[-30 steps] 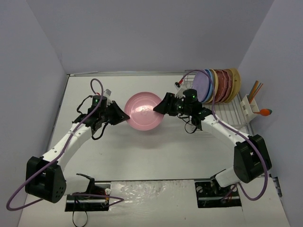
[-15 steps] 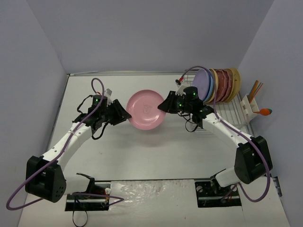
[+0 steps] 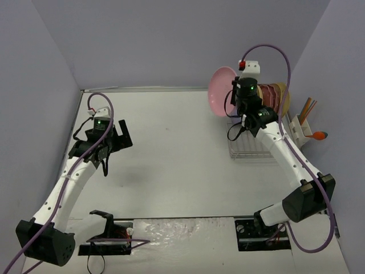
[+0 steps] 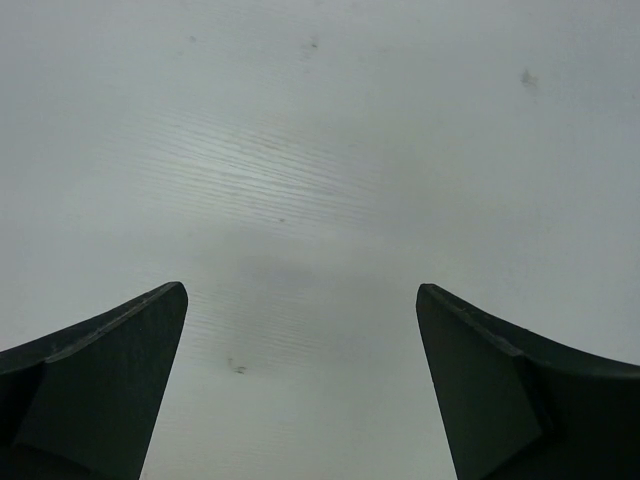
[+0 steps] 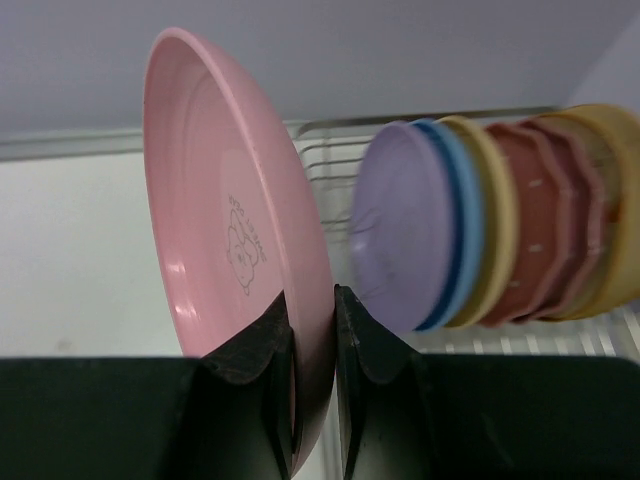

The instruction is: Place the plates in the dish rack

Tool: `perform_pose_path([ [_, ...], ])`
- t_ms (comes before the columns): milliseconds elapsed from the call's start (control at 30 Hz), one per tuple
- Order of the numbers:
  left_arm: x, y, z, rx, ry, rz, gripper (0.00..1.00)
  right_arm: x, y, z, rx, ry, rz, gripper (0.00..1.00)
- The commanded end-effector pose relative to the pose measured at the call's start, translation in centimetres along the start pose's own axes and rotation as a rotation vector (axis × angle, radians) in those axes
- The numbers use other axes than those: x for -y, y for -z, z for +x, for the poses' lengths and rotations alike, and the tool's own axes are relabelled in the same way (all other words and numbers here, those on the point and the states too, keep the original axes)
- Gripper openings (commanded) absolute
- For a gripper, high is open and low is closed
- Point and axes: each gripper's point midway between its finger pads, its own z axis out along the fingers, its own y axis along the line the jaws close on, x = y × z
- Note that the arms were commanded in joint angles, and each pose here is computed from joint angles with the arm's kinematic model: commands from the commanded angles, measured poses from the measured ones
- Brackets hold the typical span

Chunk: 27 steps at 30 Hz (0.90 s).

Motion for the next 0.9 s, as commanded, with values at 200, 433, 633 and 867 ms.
perform_pose_path([
  [200, -7.5, 2.3, -1.0, 0.142, -0.106, -0.205, 0.97, 9.8, -3.6, -5.3, 0.083, 0.200, 0.490, 0.00],
  [433, -7.6, 1.8, -1.4, 0.150, -0.097, -0.210, 0.97, 10.0, -6.9, -3.2, 0.036, 0.270, 0.524, 0.00],
  [633, -7.6, 2.1, -1.6, 0.169, -0.088, -0.194, 0.97, 9.3, -9.3, -0.3, -0.016, 0.283, 0.493, 0.00],
  [867, -7.7, 2.3, -1.7, 0.174, -0.092, -0.194, 0.97, 8.3, -11.2, 3.6, -0.079, 0.271, 0.423, 0.00],
])
